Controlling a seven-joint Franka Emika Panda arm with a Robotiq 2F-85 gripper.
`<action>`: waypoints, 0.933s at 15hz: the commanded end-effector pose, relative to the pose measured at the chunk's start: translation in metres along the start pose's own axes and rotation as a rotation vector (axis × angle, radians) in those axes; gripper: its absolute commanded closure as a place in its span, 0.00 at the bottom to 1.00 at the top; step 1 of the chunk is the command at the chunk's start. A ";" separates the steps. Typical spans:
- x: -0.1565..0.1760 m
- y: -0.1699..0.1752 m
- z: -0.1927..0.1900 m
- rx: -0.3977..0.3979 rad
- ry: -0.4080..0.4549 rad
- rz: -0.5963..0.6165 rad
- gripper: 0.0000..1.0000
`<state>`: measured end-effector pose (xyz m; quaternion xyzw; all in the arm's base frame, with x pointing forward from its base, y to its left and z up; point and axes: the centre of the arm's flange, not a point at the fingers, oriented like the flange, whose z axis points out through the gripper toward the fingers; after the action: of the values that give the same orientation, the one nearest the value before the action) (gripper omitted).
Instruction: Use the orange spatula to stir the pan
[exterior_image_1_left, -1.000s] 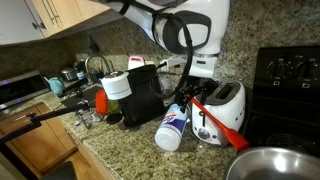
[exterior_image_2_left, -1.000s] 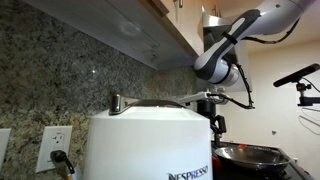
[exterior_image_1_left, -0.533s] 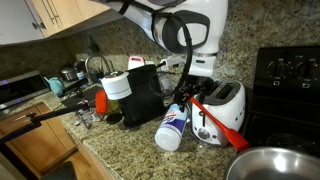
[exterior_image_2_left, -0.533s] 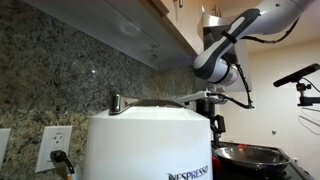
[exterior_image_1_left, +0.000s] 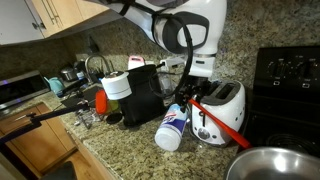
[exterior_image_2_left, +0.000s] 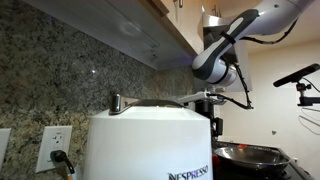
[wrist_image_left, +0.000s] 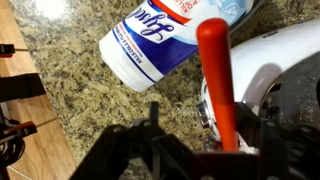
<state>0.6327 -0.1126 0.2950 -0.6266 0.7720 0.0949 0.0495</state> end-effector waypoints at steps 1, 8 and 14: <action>-0.004 -0.010 0.002 -0.023 -0.016 -0.012 0.57; -0.010 -0.013 0.005 -0.021 0.006 -0.024 1.00; -0.013 -0.007 -0.009 0.008 0.026 -0.029 0.98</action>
<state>0.6449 -0.1050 0.2877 -0.6355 0.7654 0.0906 0.0451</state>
